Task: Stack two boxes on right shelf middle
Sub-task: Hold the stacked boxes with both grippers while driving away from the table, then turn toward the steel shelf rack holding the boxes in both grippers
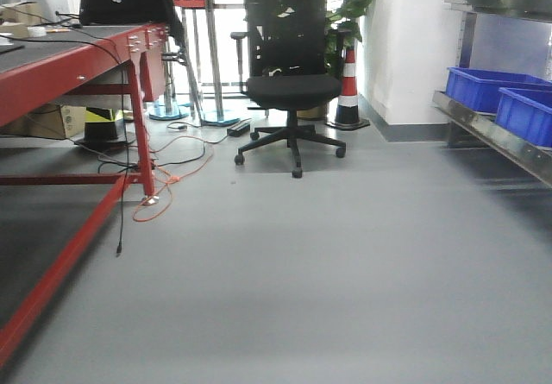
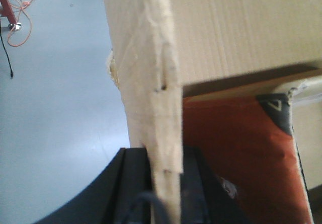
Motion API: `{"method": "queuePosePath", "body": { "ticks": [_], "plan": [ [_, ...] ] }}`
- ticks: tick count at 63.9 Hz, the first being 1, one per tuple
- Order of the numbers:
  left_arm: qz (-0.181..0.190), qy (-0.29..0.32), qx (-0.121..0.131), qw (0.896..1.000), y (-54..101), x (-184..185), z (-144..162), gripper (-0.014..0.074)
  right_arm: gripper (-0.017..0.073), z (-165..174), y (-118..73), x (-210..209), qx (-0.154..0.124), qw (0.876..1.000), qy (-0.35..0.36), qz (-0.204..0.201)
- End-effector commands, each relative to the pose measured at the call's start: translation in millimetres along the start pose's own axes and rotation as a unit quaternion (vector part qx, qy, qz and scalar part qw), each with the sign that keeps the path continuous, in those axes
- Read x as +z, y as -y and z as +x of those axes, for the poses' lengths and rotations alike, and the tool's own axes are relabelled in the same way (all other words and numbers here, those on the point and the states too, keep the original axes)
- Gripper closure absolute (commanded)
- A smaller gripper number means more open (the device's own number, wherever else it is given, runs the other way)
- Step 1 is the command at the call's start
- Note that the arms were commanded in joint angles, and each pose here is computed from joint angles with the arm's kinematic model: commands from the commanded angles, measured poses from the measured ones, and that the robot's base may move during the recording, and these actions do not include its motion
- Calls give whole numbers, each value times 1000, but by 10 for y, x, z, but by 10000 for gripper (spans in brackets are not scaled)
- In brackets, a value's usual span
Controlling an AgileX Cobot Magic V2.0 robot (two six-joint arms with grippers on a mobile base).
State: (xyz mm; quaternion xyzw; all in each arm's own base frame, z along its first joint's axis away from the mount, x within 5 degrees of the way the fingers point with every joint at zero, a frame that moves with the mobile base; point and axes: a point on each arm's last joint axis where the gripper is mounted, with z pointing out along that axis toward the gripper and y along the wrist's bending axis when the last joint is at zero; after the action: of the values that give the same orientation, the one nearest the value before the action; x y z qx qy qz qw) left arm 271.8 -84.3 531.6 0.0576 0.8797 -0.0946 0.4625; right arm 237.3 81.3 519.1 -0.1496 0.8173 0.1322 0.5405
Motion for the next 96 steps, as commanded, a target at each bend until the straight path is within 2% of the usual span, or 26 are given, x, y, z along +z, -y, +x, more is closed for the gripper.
{"method": "queuePosePath", "body": {
  "ticks": [1, 96],
  "plan": [
    [4, 40, 3, 999, 0, -104, -72, 705, 711, -75, 6, -75, -9, 999, 36, 7],
    [-7, 42, 6, 999, -19, -105, -75, 705, 711, -75, 6, -75, -9, 999, 36, 7]
  ]
}}
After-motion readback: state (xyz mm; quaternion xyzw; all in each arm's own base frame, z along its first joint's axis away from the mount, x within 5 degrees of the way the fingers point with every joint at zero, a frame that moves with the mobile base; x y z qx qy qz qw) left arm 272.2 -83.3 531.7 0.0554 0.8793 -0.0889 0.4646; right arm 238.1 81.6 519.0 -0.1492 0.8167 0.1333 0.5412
